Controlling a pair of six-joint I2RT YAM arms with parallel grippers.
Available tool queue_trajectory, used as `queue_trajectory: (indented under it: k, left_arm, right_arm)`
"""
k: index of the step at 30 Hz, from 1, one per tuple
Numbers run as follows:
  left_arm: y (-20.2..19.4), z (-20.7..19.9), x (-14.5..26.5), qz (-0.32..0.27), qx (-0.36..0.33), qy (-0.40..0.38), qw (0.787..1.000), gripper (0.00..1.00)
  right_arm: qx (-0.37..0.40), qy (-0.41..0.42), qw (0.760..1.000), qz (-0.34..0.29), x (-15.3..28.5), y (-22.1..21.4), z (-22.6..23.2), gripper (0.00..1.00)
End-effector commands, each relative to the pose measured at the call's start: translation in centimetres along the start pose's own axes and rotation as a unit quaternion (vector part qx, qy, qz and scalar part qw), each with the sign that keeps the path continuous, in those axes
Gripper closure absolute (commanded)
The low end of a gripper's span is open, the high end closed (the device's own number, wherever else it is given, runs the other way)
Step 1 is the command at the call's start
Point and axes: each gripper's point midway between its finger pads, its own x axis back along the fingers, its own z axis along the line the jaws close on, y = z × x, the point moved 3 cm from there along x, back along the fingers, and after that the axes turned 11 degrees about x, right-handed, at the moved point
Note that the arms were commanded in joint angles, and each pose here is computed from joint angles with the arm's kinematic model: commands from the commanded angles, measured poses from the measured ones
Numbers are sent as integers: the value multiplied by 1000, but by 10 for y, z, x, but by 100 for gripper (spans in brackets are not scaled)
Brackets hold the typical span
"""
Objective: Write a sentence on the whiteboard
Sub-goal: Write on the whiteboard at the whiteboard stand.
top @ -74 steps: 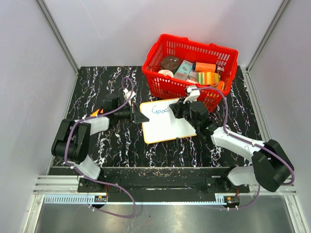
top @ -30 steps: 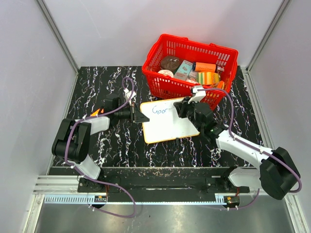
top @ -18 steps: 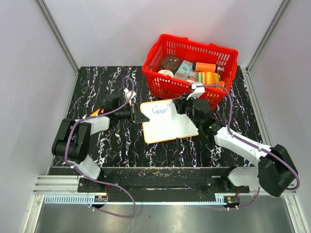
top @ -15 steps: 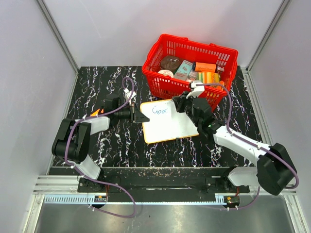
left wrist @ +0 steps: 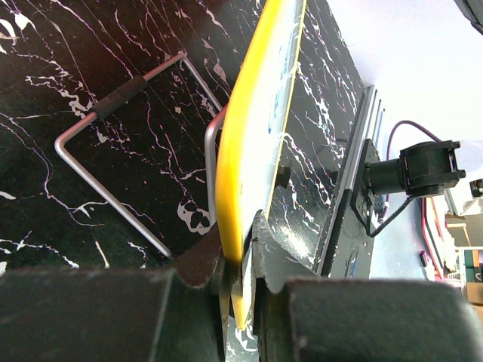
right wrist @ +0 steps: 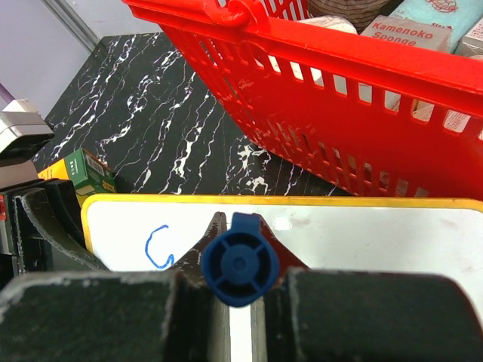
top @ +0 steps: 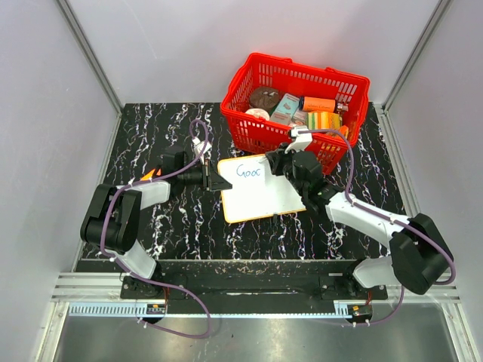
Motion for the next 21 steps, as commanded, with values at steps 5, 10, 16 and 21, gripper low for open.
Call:
queue_trajectory:
  k: [5,10,16,21]
  left_arm:
    - [-9,37,-4,-1,-25,83,996,100]
    - [-10,37,-4,0,-25,83,996,100]
    - [-8,37,-4,-1,-26,84,996,100]
    - [-9,37,-4,0,-24,84,996,100]
  right_arm:
    - [-4,-10,1000,-22,-6,11,-2,100]
    - [-6,1,1000,-12,-1,5,-1,100]
    - [-9,4,1000,-4,5,-5,-2,100]
    - [-10,9,1000,5,7,-11,-2,100]
